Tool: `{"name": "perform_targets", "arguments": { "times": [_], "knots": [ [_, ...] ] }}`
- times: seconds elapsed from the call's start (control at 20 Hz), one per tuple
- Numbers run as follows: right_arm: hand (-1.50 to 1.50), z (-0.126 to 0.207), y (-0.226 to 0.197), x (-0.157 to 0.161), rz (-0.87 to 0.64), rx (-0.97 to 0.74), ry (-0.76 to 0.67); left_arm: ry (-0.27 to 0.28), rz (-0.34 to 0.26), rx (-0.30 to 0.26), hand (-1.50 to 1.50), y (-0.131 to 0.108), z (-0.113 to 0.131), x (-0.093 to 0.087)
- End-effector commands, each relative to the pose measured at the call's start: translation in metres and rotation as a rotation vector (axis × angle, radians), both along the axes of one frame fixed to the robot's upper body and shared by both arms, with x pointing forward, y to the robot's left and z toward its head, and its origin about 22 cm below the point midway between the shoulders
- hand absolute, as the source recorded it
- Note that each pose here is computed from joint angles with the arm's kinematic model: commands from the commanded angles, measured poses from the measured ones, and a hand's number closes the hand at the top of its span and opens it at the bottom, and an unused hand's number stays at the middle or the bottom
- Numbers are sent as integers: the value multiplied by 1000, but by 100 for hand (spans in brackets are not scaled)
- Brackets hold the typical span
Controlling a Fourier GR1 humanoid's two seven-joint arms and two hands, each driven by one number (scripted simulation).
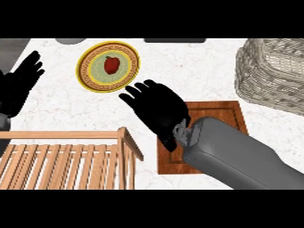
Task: Pick the sweet potato from the cutting board and place it in the basket
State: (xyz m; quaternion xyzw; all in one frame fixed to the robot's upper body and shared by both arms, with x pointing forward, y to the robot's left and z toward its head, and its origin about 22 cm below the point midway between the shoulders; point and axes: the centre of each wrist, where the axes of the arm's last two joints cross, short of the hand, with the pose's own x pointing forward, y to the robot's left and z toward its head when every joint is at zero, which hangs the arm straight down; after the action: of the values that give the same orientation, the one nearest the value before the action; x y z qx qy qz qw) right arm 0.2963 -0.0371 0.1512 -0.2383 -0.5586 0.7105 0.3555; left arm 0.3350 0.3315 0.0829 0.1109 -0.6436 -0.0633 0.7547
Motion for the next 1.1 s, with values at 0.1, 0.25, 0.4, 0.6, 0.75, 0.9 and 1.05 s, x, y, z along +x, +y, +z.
{"name": "perform_targets", "arguments": {
  "times": [0.1,0.25,0.4,0.6,0.75,0.9,1.05],
  "knots": [
    [-150,60,38,8,-171,-224,-93,55,0,-68,0,-20,-35,-17],
    [-150,72,32,22,-170,-326,46,47,19,-58,0,-7,-42,-23],
    [-150,83,36,29,-175,-365,130,43,34,-69,0,-13,-48,-29],
    [-150,100,24,32,-140,-358,199,37,26,-77,0,-14,-47,-33],
    [-150,111,-11,37,-144,-287,245,38,51,-71,0,7,-45,-43],
    [-150,110,-35,35,-164,-226,262,36,31,-68,0,5,-40,-46],
    [-150,113,-45,22,-143,-129,228,34,31,-87,0,-8,-48,-45]
  ]
}}
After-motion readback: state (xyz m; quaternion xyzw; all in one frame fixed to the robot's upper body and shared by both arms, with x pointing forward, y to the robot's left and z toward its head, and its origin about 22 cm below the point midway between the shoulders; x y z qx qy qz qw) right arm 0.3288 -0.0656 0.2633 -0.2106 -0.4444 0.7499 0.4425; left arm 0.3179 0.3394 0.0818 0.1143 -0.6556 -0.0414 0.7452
